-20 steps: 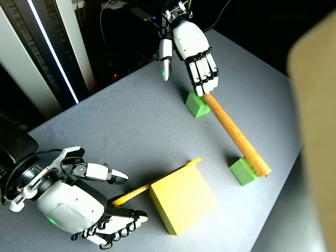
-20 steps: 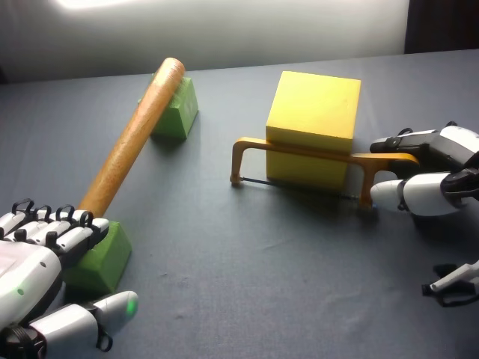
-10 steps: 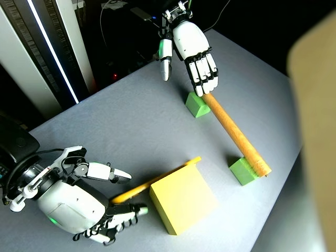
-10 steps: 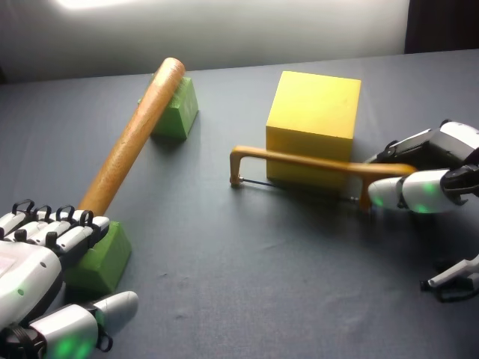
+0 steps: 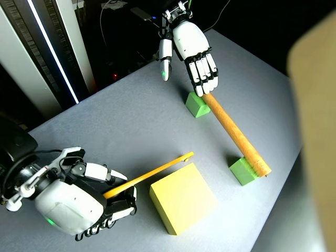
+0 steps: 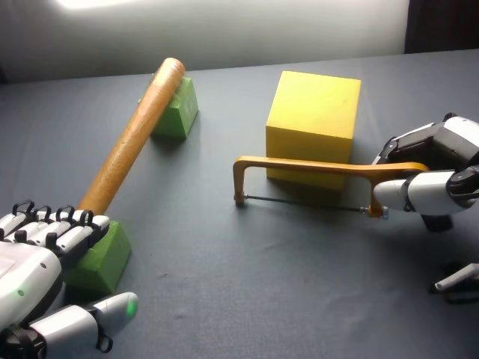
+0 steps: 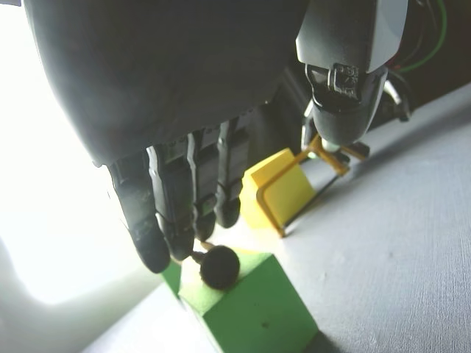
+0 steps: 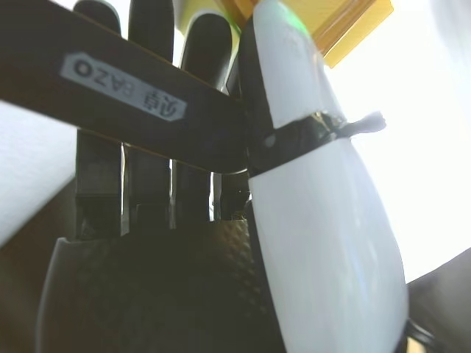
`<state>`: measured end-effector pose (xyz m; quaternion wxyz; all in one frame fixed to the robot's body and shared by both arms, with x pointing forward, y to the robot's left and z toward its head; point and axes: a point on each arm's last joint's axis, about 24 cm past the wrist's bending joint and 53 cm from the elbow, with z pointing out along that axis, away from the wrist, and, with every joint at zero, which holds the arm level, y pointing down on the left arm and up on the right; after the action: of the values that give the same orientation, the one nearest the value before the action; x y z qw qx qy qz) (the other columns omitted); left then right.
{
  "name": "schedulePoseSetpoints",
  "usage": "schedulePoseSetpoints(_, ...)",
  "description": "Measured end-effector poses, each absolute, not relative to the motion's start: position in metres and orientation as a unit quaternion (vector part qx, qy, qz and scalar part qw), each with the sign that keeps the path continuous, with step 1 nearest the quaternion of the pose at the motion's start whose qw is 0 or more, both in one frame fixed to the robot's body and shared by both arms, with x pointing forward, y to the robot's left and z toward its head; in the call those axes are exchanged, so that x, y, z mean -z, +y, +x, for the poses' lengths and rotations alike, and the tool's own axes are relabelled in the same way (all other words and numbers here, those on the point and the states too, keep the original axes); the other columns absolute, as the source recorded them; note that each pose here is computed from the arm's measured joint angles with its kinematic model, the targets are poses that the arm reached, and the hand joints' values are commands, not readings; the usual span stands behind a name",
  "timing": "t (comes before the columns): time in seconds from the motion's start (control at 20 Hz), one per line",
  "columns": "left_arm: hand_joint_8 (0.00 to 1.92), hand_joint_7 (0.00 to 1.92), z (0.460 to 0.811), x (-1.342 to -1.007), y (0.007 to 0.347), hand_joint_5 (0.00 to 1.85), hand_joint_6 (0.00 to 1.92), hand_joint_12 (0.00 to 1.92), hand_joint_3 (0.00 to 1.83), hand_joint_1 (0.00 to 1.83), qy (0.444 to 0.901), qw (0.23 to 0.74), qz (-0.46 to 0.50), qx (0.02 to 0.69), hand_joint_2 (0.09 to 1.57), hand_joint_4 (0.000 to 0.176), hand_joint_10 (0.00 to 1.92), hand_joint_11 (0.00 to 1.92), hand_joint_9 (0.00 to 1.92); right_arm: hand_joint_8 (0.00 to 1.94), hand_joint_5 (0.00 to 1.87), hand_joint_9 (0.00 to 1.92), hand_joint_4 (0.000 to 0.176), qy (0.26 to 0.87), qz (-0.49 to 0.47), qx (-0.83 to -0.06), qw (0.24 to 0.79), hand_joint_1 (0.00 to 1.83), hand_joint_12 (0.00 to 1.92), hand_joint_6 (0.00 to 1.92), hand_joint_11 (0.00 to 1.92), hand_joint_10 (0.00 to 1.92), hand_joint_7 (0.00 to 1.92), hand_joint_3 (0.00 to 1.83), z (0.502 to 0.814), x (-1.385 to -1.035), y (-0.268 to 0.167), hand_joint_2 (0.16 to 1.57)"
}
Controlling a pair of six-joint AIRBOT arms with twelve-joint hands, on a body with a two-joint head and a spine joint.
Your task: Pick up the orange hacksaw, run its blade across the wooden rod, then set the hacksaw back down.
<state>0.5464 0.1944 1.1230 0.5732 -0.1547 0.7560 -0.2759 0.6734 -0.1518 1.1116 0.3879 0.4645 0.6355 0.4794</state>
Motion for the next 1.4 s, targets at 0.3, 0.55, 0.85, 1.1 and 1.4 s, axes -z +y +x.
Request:
schedulePoseSetpoints(0.3,0.0,0.22,0.547,-1.124,0.195,0.19,0.0,0.46,0.0,0.0,0.755,0.574,-0.155,0.276,1.26,0.0,0.0,0.0,0.22,0.86,0.96,1.09,0.013,0.613,0.452,-0.494,0.42,1.22,1.17,1.01,0.75,0.39,1.08,0.0,0.662,-1.149,-0.155,1.1)
schedulePoseSetpoints(0.55,0.0,0.21,0.547,-1.123,0.195,0.18,0.0,0.45,0.0,0.0,0.755,0.574,-0.155,0.276,1.26,0.0,0.0,0.0,0.21,0.9,0.98,1.06,0.024,0.609,0.42,-0.497,0.454,1.22,1.19,0.99,0.72,0.41,1.05,0.0,0.65,-1.178,-0.142,1.1)
schedulePoseSetpoints(0.85,0.0,0.24,0.547,-1.123,0.195,0.19,0.0,0.49,0.0,0.0,0.755,0.574,-0.156,0.275,1.26,0.0,0.0,0.0,0.23,0.89,0.93,1.08,0.013,0.593,0.362,-0.517,0.501,1.22,1.22,1.06,0.72,0.4,1.05,0.0,0.654,-1.241,-0.117,1.11)
schedulePoseSetpoints(1.1,0.0,0.21,0.547,-1.124,0.195,0.17,0.0,0.42,0.0,0.0,0.755,0.575,-0.155,0.275,1.26,0.0,0.0,0.0,0.22,0.94,0.93,1.05,0.024,0.595,0.357,-0.53,0.487,1.21,1.27,1.08,0.7,0.44,1.01,0.0,0.654,-1.267,-0.084,1.12)
schedulePoseSetpoints(1.4,0.0,0.25,0.548,-1.124,0.196,0.19,0.0,0.5,0.0,0.0,0.754,0.576,-0.154,0.275,1.26,0.0,0.0,0.0,0.25,0.96,0.89,1.07,0.003,0.601,0.338,-0.55,0.471,1.21,1.24,1.12,0.74,0.47,1.02,0.0,0.653,-1.279,-0.027,1.13)
